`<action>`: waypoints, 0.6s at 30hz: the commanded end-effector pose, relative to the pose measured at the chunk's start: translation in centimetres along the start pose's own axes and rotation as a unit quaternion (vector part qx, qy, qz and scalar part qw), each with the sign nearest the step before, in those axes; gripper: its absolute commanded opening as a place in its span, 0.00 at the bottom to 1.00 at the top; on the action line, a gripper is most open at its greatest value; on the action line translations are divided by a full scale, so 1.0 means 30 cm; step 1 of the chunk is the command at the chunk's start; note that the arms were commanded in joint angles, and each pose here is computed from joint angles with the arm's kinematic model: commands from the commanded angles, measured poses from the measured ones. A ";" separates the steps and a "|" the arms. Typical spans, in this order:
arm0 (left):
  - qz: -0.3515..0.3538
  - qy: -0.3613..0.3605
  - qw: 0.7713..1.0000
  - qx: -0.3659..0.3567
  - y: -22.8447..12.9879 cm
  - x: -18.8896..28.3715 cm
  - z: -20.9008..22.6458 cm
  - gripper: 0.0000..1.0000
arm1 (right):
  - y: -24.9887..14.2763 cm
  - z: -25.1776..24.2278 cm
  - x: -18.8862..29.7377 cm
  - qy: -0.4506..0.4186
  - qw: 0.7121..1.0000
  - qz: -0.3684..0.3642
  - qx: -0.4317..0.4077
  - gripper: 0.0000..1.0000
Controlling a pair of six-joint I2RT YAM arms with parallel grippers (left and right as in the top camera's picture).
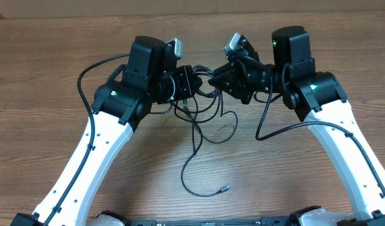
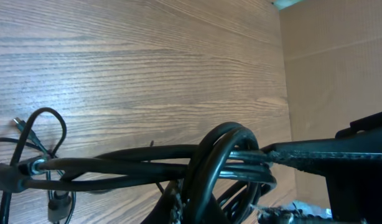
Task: Untangle cables
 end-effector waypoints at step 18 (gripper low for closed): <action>-0.012 -0.041 0.999 -0.007 0.019 0.032 -0.069 0.04 | -0.022 -0.013 0.006 -0.020 0.999 0.019 -0.020 0.04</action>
Point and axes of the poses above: each gripper's point midway between its finger pads, its own x axis back along the fingers, its own z axis along the line the jaws close on, y = z × x, the point moved 2 cm from there along x, back along the fingers, and after that the axes turned 4 degrees about -x, right-handed, at the moved point
